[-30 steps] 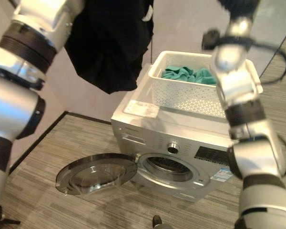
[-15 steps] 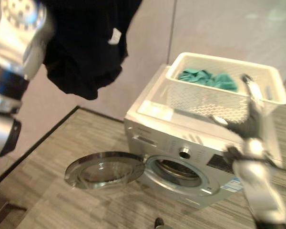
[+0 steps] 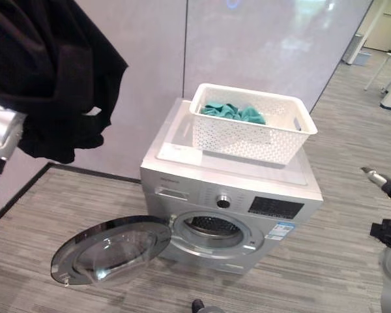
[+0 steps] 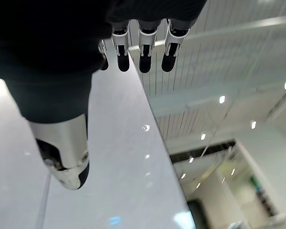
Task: Grab the laundry basket,head to the washer,open it,put in the laundry and shut it.
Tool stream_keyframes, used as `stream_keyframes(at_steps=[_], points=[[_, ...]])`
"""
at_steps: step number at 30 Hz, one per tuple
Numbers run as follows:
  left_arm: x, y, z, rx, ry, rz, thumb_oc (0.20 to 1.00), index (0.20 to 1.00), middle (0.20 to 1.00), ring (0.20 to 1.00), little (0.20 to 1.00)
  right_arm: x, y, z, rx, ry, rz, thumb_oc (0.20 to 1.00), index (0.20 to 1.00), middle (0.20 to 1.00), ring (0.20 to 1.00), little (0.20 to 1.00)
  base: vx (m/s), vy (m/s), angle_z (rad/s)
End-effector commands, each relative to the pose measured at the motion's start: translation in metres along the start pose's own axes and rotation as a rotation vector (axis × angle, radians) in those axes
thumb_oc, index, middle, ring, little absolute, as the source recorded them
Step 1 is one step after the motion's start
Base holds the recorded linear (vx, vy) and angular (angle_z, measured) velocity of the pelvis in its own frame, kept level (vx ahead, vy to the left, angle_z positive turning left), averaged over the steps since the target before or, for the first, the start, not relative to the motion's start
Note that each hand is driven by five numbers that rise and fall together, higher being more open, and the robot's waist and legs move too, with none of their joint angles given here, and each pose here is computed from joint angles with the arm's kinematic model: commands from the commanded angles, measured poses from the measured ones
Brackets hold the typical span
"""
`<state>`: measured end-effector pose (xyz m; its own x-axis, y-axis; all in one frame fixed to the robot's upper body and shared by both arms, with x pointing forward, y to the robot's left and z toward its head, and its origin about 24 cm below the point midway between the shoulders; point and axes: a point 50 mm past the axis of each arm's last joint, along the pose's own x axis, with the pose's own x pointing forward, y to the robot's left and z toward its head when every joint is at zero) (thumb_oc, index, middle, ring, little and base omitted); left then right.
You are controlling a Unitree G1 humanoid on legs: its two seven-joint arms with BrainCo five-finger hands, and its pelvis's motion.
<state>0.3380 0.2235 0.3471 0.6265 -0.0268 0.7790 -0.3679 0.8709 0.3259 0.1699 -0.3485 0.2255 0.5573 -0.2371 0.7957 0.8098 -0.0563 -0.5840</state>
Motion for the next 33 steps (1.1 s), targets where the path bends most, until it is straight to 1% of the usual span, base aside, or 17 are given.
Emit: stream_keyframes(at_steps=[1, 3, 5, 6, 11, 12, 13, 14, 16, 17, 18, 19, 22, 24, 28, 31, 33], points=[[0.035, 0.037, 0.047, -0.001, -0.171, 0.177, 0.200, 0.200, 0.200, 0.200, 0.200, 0.025, -0.020, -0.021, -0.198, 0.055, -0.145, 1.000, 1.000, 1.000, 1.000, 1.000, -0.10, 0.170, -0.02], [0.034, 0.040, 0.046, 0.012, -0.173, 0.186, 0.200, 0.200, 0.200, 0.200, 0.200, 0.007, -0.025, -0.051, -0.324, 0.184, -0.127, 1.000, 1.000, 1.000, 1.000, 1.000, -0.07, 0.156, 0.04], [0.035, 0.040, 0.046, 0.014, -0.172, 0.186, 0.200, 0.200, 0.200, 0.200, 0.200, 0.001, -0.024, -0.058, -0.335, 0.218, -0.113, 1.000, 1.000, 1.000, 1.000, 1.000, -0.06, 0.090, 0.10], [0.037, 0.039, 0.048, 0.011, -0.176, 0.185, 0.200, 0.200, 0.200, 0.200, 0.200, -0.018, -0.018, -0.074, -0.360, 0.299, -0.050, 1.000, 1.000, 1.000, 1.000, 1.000, -0.12, 0.131, 0.02], [0.036, 0.031, 0.044, -0.020, -0.161, 0.172, 0.200, 0.200, 0.200, 0.200, 0.200, -0.046, -0.004, -0.091, -0.349, 0.419, 0.052, 1.000, 1.000, 1.000, 1.000, 1.000, -0.09, 0.085, -0.11], [0.033, 0.018, 0.042, -0.076, -0.159, 0.153, 0.200, 0.200, 0.200, 0.200, 0.200, -0.065, 0.007, -0.097, -0.332, 0.479, 0.122, 1.000, 1.000, 1.000, 1.000, 1.000, -0.22, 0.178, -0.25], [0.026, -0.011, 0.033, -0.198, -0.125, 0.110, 0.200, 0.200, 0.200, 0.200, 0.200, -0.096, 0.030, -0.104, -0.264, 0.601, 0.236, 1.000, 1.000, 1.000, 1.000, 1.000, -0.27, 0.219, -0.24], [0.024, -0.017, 0.033, -0.230, -0.121, 0.102, 0.200, 0.200, 0.200, 0.200, 0.200, -0.100, 0.034, -0.105, -0.251, 0.621, 0.248, 1.000, 1.000, 1.000, 1.000, 1.000, -0.28, 0.189, -0.28], [0.022, -0.027, 0.033, -0.290, -0.117, 0.090, 0.200, 0.200, 0.200, 0.200, 0.200, -0.109, 0.041, -0.105, -0.224, 0.657, 0.274, 1.000, 1.000, 1.000, 1.000, 1.000, -0.18, 0.092, -0.25], [0.015, -0.046, 0.028, -0.369, -0.084, 0.064, 0.200, 0.200, 0.200, 0.200, 0.200, -0.121, 0.054, -0.102, -0.191, 0.693, 0.325, 1.000, 1.000, 1.000, 1.000, 1.000, -0.14, 0.076, -0.16], [0.014, -0.046, 0.027, -0.369, -0.084, 0.064, 0.200, 0.200, 0.200, 0.200, 0.200, -0.121, 0.054, -0.103, -0.191, 0.694, 0.325, 1.000, 1.000, 1.000, 1.000, 1.000, -0.22, 0.136, -0.18], [0.006, -0.062, 0.020, -0.434, -0.040, 0.035, 0.200, 0.200, 0.200, 0.200, 0.200, -0.133, 0.065, -0.099, -0.168, 0.713, 0.399, 1.000, 1.000, 1.000, 1.000, 1.000, -0.13, 0.096, -0.20], [-0.009, -0.081, 0.016, -0.519, 0.000, 0.007, 0.200, 0.200, 0.200, 0.200, 0.200, -0.145, 0.089, -0.085, -0.132, 0.709, 0.499, 1.000, 1.000, 1.000, 1.000, 1.000, -0.17, 0.092, -0.22], [-0.018, -0.090, 0.018, -0.567, 0.003, -0.004, 0.200, 0.200, 0.200, 0.200, 0.200, -0.163, 0.102, -0.070, -0.100, 0.703, 0.613, 1.000, 1.000, 1.000, 1.000, 1.000, -0.12, 0.044, -0.30], [-0.028, -0.103, 0.024, -0.583, -0.009, -0.032, 0.200, 0.200, 0.200, 0.200, 0.200, -0.185, 0.118, -0.062, -0.066, 0.738, 0.722, 1.000, 1.000, 1.000, 1.000, 1.000, -0.11, 0.028, -0.09], [-0.046, -0.113, 0.040, -0.649, -0.060, -0.079, 0.200, 0.200, 0.200, 0.200, 0.200, -0.216, 0.137, -0.049, -0.002, 0.817, 0.848, 1.000, 1.000, 1.000, 1.000, 1.000, -0.18, -0.012, -0.24], [-0.054, -0.118, 0.046, -0.690, -0.076, -0.117, 0.200, 0.200, 0.200, 0.200, 0.200, -0.225, 0.145, -0.040, 0.027, 0.824, 0.908, 1.000, 1.000, 1.000, 1.000, 1.000, -0.16, -0.051, 0.01]])
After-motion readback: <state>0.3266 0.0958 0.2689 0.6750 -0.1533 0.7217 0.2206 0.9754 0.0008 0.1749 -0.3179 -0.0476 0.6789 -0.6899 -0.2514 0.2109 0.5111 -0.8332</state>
